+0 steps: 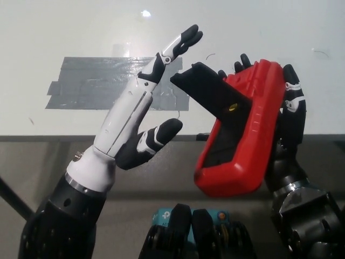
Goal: The robot first picks the multimeter with right hand and then unfolds the black stand on the back of it using left hand
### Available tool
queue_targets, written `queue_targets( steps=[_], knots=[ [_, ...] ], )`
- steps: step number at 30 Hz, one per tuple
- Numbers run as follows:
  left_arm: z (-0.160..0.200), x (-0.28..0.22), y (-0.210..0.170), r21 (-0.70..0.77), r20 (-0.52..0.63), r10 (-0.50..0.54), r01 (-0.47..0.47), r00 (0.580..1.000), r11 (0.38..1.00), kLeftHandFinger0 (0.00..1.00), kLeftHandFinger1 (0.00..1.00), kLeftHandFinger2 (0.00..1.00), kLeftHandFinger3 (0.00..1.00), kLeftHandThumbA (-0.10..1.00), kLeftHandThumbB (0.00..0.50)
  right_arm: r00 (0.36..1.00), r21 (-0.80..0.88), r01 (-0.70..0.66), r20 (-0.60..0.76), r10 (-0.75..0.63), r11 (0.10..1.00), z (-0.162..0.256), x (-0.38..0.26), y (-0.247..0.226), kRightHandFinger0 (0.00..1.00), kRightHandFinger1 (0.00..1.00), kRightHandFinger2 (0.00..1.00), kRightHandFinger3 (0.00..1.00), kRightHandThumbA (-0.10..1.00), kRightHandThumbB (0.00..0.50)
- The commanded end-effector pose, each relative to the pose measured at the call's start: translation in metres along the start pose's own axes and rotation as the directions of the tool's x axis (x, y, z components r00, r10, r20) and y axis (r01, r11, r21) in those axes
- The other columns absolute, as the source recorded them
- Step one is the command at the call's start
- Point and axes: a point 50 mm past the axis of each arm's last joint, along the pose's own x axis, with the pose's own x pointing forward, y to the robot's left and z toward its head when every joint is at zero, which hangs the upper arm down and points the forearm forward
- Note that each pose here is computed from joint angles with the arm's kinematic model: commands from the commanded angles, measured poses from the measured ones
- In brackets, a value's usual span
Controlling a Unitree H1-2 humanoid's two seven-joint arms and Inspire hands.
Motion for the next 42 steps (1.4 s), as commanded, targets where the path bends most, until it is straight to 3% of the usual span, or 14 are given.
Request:
queue_targets(
  steps=[1, 5, 12, 14, 18, 23, 28, 31, 37, 39, 40, 42],
  knots=[
    [0.012, 0.001, 0.002, 0.021, 0.056, -0.003, 0.002, 0.998, 1.000, 1.00, 1.00, 1.00, 1.00, 1.00, 0.297, 0.993, 0.027, -0.114, 0.036, 0.113, 0.993, 0.002, 0.005, 0.030, 0.00, 0.00, 0.57, 1.00, -0.10, 0.090],
    [0.013, 0.002, 0.002, 0.005, 0.071, 0.017, -0.018, 0.997, 1.000, 1.00, 0.99, 0.98, 1.00, 1.00, 0.293, 0.992, 0.040, -0.125, 0.041, 0.123, 0.991, 0.003, 0.008, 0.032, 0.00, 0.00, 0.62, 1.00, -0.10, 0.079],
    [0.014, 0.003, 0.002, -0.020, 0.078, 0.027, -0.025, 0.997, 0.999, 1.00, 0.60, 0.71, 1.00, 1.00, 0.290, 0.991, 0.024, -0.115, 0.066, 0.113, 0.993, 0.005, 0.011, 0.036, 0.00, 0.00, 0.61, 1.00, -0.10, 0.078],
    [0.015, 0.002, 0.001, -0.022, 0.077, 0.023, -0.021, 0.997, 1.000, 1.00, 0.58, 0.68, 1.00, 1.00, 0.288, 0.991, 0.029, -0.113, 0.069, 0.111, 0.993, 0.005, 0.012, 0.037, 0.00, 0.00, 0.62, 1.00, -0.10, 0.074],
    [0.015, 0.001, -0.002, -0.029, 0.084, 0.028, -0.026, 0.996, 0.999, 1.00, 0.55, 0.66, 1.00, 1.00, 0.265, 0.992, 0.050, -0.112, 0.070, 0.109, 0.992, 0.005, 0.013, 0.040, 0.00, 0.00, 0.58, 1.00, -0.10, 0.074],
    [0.015, 0.000, -0.003, -0.024, 0.085, 0.040, -0.038, 0.996, 0.999, 1.00, 0.52, 0.62, 1.00, 1.00, 0.272, 0.990, 0.051, -0.122, 0.075, 0.118, 0.991, 0.006, 0.015, 0.043, 0.00, 0.00, 0.51, 1.00, -0.10, 0.083],
    [0.015, -0.001, -0.004, -0.038, 0.085, 0.039, -0.036, 0.996, 0.999, 1.00, 0.52, 0.61, 1.00, 1.00, 0.285, 0.988, 0.074, -0.131, 0.097, 0.123, 0.989, 0.008, 0.017, 0.048, 0.00, 0.01, 0.66, 1.00, -0.10, 0.068],
    [0.015, -0.002, -0.005, -0.038, 0.084, 0.049, -0.046, 0.995, 0.998, 1.00, 0.52, 0.60, 1.00, 1.00, 0.289, 0.986, 0.092, -0.135, 0.112, 0.125, 0.987, 0.008, 0.020, 0.053, 0.00, 0.01, 0.66, 1.00, -0.10, 0.068],
    [0.017, -0.007, -0.013, -0.072, 0.074, 0.052, -0.047, 0.996, 0.996, 1.00, 0.55, 0.65, 1.00, 1.00, 0.298, 0.981, 0.143, -0.112, 0.174, 0.087, 0.983, 0.009, 0.024, 0.067, 0.00, 0.00, 0.50, 1.00, -0.10, 0.098],
    [0.017, -0.009, -0.016, -0.067, 0.079, 0.061, -0.055, 0.995, 0.996, 1.00, 0.59, 0.67, 1.00, 1.00, 0.292, 0.979, 0.158, -0.109, 0.188, 0.079, 0.981, 0.009, 0.025, 0.070, 0.00, 0.00, 0.51, 1.00, -0.10, 0.094],
    [0.017, -0.010, -0.019, -0.073, 0.081, 0.063, -0.057, 0.995, 0.996, 1.00, 0.63, 0.73, 1.00, 1.00, 0.294, 0.977, 0.174, -0.105, 0.201, 0.069, 0.979, 0.010, 0.026, 0.072, 0.00, 0.00, 0.56, 1.00, -0.10, 0.104],
    [0.018, -0.012, -0.026, -0.075, 0.093, 0.081, -0.075, 0.992, 0.994, 0.90, 0.69, 0.83, 1.00, 1.00, 0.298, 0.976, 0.222, -0.092, 0.216, 0.043, 0.971, 0.010, 0.027, 0.077, 0.00, 0.01, 0.72, 1.00, -0.10, 0.102]
  ],
)
